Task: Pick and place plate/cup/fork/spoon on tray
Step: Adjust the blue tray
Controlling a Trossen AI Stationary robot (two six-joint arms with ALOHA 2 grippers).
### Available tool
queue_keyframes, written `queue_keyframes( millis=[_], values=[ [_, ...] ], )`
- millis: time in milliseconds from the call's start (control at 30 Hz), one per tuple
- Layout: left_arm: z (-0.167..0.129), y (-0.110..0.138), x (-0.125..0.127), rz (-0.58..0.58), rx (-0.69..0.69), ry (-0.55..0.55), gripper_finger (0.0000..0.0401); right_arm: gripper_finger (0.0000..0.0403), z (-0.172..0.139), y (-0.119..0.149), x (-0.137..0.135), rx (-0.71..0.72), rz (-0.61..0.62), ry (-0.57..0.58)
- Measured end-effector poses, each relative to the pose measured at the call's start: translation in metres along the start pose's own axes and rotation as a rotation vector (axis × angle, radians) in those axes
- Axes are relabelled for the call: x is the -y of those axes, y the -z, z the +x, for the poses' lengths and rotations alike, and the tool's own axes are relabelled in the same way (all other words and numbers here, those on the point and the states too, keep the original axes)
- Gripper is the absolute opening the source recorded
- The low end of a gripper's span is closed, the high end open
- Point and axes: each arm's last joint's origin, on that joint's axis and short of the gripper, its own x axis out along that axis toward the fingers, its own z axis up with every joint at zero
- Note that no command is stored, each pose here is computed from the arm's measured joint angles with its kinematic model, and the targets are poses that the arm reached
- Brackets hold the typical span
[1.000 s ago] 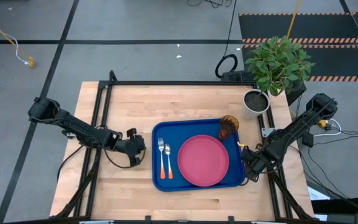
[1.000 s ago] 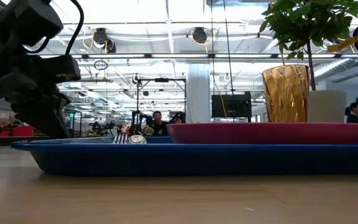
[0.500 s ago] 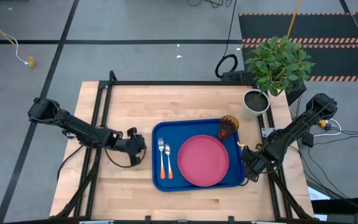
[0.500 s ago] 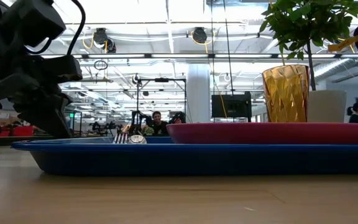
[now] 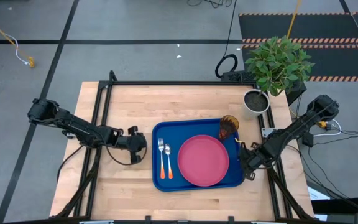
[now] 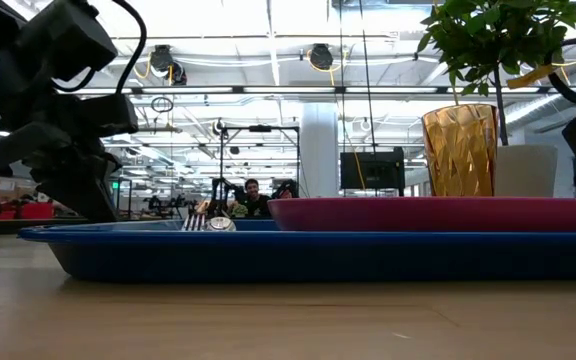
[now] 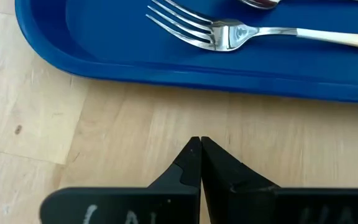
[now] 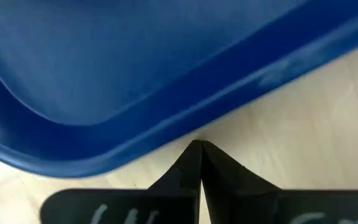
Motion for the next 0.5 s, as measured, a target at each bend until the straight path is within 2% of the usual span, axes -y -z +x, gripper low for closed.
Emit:
queue_keyframes(
  millis=[267, 500],
  values=[
    [0.0, 0.001, 0.0, 0.005, -0.005, -0.002, 0.0001, 0.0, 0.0, -0.009, -0.002, 0.053, 0.029, -0.043],
    [0.0, 0.001, 0.0, 0.006, -0.011, -0.003, 0.0001, 0.0, -0.001, -0.016, -0.001, 0.064, 0.154, -0.071]
  ],
)
